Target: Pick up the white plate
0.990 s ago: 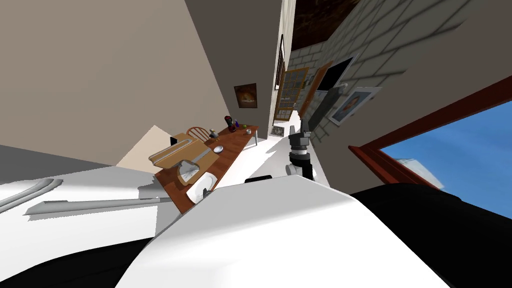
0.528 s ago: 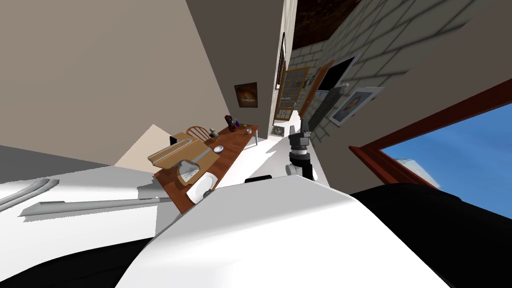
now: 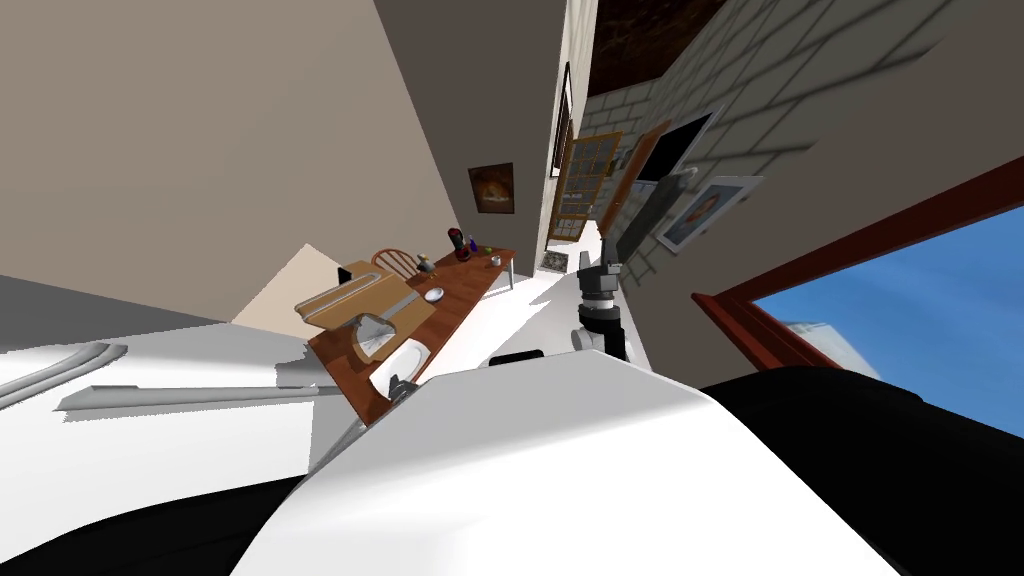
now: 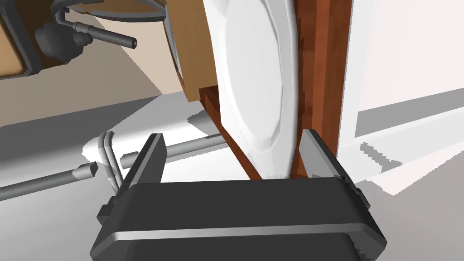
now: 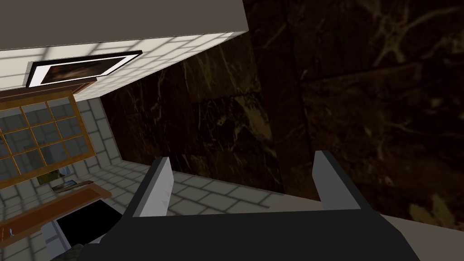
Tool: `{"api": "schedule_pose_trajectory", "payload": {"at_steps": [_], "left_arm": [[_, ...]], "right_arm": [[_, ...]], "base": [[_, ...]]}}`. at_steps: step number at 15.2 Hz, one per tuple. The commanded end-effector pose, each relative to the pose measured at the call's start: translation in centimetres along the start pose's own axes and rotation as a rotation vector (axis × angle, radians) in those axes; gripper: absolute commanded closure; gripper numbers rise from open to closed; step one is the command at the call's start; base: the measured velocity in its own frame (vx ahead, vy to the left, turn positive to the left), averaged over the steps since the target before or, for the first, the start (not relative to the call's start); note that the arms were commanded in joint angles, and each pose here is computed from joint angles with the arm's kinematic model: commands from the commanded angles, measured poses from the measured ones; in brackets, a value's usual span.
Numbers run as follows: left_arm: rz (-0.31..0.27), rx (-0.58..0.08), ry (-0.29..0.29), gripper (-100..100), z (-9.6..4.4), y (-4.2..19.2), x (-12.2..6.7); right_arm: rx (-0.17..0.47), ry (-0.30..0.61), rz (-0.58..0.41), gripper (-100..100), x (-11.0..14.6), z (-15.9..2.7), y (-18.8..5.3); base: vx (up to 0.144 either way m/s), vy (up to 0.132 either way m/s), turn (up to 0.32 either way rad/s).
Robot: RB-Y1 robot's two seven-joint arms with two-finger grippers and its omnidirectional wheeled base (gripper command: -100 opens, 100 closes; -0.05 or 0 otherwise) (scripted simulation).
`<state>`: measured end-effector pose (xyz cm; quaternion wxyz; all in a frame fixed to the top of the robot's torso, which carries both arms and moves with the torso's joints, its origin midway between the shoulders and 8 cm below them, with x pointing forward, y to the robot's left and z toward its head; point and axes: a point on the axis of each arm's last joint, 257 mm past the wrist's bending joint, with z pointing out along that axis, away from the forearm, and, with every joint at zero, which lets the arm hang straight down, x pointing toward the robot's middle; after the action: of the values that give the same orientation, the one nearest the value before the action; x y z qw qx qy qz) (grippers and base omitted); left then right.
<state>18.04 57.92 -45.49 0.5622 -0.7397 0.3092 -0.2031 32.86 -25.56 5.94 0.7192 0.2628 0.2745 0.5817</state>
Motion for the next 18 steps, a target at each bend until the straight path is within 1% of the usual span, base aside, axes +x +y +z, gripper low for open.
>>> {"api": "schedule_pose_trajectory", "payload": {"at_steps": [1,4,6,7,8,9,10,11,12,16,18], "left_arm": [[0.052,0.029,0.014,-100,1.0,-1.6,-0.9],[0.113,0.064,0.033,-100,2.3,-3.8,-1.6],[0.147,0.082,0.045,-100,2.9,-4.8,-1.8],[0.176,0.093,0.057,-100,3.4,-5.5,-1.9],[0.188,0.096,0.062,-100,3.5,-5.7,-1.8],[0.217,0.100,0.077,-100,3.7,-5.9,-1.7],[0.237,0.089,0.091,-100,3.6,-5.3,-1.2],[0.233,0.067,0.096,-100,2.9,-3.9,-0.7],[0.212,0.047,0.091,-100,2.2,-2.6,-0.2],[0.162,0.017,0.071,-100,0.8,-0.5,0.4],[0.129,0.001,0.056,-100,-0.1,0.6,0.8]], "right_arm": [[0.000,0.000,0.000,0,0.0,0.0,0.0],[0.000,0.000,0.000,0,0.0,0.0,0.0],[0.000,0.000,0.000,0,0.0,0.0,0.0],[0.000,0.000,0.000,0,0.0,0.0,0.0],[0.000,0.000,0.000,0,0.0,0.0,0.0],[0.000,0.000,0.000,0,0.0,0.0,0.0],[0.000,0.000,0.000,0,0.0,0.0,0.0],[0.000,0.000,0.000,0,0.0,0.0,0.0],[0.000,0.000,0.000,0,0.0,0.0,0.0],[0.000,0.000,-0.001,0,0.0,0.0,0.0],[0.000,0.000,0.000,0,0.0,0.0,0.0]], "base": [[-0.070,-0.108,0.049],[-0.089,-0.103,0.045],[-0.057,-0.064,0.034],[-0.069,-0.039,0.040],[-0.071,-0.034,0.034],[-0.072,-0.022,0.036],[-0.081,0.007,0.027],[-0.060,0.061,-0.008],[-0.017,0.112,-0.050],[0.037,0.124,-0.048],[0.064,0.080,-0.040]]}}
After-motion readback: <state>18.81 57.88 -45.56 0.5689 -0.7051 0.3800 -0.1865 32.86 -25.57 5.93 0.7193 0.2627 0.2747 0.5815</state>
